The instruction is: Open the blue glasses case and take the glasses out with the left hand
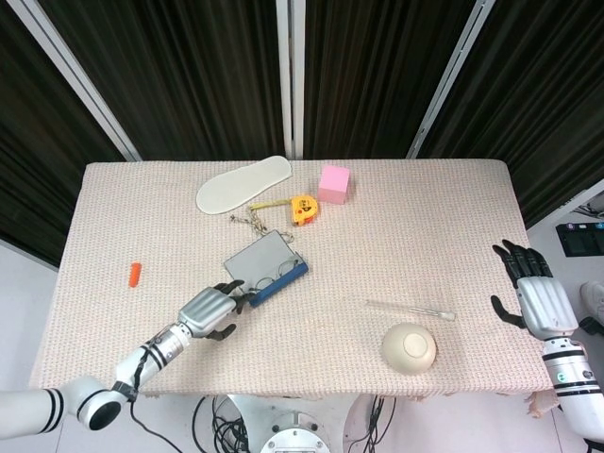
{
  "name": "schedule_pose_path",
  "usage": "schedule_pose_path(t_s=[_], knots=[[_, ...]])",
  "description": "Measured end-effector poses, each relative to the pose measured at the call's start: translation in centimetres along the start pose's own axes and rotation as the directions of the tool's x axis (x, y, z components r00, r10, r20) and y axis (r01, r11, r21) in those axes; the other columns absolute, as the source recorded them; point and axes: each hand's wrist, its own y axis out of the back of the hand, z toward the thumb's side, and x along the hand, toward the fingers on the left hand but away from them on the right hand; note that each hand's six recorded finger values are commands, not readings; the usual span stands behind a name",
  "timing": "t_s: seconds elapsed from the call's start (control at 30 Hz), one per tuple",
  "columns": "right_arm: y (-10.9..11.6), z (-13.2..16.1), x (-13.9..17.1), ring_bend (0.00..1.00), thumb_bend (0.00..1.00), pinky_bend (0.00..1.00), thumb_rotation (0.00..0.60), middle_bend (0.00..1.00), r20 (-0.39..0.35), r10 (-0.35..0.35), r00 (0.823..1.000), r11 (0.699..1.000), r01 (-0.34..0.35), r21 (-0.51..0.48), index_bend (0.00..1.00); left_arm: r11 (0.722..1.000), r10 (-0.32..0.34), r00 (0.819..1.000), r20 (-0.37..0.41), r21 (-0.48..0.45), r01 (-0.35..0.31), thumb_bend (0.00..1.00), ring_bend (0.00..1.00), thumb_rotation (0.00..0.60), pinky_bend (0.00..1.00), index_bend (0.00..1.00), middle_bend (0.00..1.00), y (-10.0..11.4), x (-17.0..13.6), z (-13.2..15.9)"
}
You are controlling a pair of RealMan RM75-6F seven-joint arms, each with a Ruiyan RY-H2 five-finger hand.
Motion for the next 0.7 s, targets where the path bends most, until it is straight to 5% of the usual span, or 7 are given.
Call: schedule_pose_path(t_s=[0.3, 0.7], knots=[[-0.2, 0.3, 0.1, 0.0, 0.34, 0.0, 0.6, 0.0, -0.007, 0.001, 1.0, 1.0, -0.001, 0.005, 0.0, 1.0, -0.008, 0.999, 0.045, -0.024, 0.009, 0.44, 0.11, 0.6, 0.3, 0.11, 0.41, -0.2, -1.9, 2.2], [-0.2, 0.3, 0.1, 0.0, 0.34, 0.0, 0.6, 0.0, -0.01, 0.001, 1.0, 1.0, -0.001, 0.002, 0.0, 0.977, 0.212, 0.976, 0.044, 0.017, -0.213, 0.44, 0.08, 0.6, 0.26, 0.13, 0.28, 4.0, 0.3, 2.0]])
